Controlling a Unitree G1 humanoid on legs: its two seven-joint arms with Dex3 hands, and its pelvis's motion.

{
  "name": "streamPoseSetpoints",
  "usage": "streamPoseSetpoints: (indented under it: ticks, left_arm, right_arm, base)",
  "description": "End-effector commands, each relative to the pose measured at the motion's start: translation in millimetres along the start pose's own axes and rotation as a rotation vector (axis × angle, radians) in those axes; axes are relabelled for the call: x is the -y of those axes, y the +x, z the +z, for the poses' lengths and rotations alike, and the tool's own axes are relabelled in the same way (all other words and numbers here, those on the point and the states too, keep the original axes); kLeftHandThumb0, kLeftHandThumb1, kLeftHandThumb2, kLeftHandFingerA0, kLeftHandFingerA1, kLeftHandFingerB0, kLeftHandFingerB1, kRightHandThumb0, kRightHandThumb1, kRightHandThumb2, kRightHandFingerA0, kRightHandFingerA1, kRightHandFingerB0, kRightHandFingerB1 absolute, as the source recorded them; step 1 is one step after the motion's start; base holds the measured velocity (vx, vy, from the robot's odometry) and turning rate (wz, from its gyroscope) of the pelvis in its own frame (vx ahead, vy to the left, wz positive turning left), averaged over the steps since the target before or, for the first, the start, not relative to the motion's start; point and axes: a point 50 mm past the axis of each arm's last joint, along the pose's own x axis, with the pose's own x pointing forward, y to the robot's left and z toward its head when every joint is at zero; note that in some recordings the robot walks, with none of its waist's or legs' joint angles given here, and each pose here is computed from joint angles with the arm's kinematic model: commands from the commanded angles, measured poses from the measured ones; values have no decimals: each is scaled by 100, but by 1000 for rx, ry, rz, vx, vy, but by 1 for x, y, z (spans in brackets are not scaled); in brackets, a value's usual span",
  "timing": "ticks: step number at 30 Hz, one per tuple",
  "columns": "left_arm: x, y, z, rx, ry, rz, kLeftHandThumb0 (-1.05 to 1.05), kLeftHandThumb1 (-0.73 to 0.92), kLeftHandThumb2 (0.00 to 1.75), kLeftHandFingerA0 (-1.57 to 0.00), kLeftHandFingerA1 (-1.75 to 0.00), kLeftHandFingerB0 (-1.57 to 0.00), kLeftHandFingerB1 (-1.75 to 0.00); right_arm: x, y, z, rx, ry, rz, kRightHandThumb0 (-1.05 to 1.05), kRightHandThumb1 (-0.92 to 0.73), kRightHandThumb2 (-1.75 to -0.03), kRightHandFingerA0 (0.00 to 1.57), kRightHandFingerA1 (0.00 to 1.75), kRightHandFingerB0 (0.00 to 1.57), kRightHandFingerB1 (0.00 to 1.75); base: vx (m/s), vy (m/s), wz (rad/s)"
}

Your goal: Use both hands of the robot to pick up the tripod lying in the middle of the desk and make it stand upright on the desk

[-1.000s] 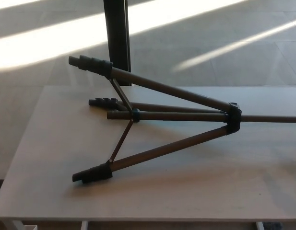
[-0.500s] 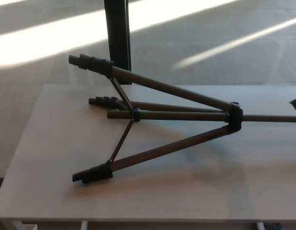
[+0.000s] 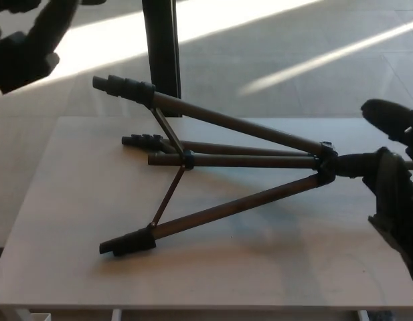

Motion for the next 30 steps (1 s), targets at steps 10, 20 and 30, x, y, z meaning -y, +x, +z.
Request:
streamPoseSetpoints:
  ticks: [10,20,30]
  left_arm:
    - [58,63,-29,-104,480,-352,-55,66,60,-75,-71,-67,-54]
    - [91,64,-61,-122,922,-585,-60,67,60,-64,-77,-65,-51]
    - [108,63,-93,-175,1369,-746,-82,74,63,-44,-65,-44,-38]
  right_arm:
    - [7,6,-64,-379,173,-177,-70,-71,-61,43,89,42,48]
    - [-4,14,-70,-492,406,-146,-79,-60,-99,3,44,8,39]
    - [-22,2,-88,-609,446,-97,-94,-72,-110,0,18,12,15]
  base:
    - [0,0,0]
    - [0,0,0]
    - [0,0,0]
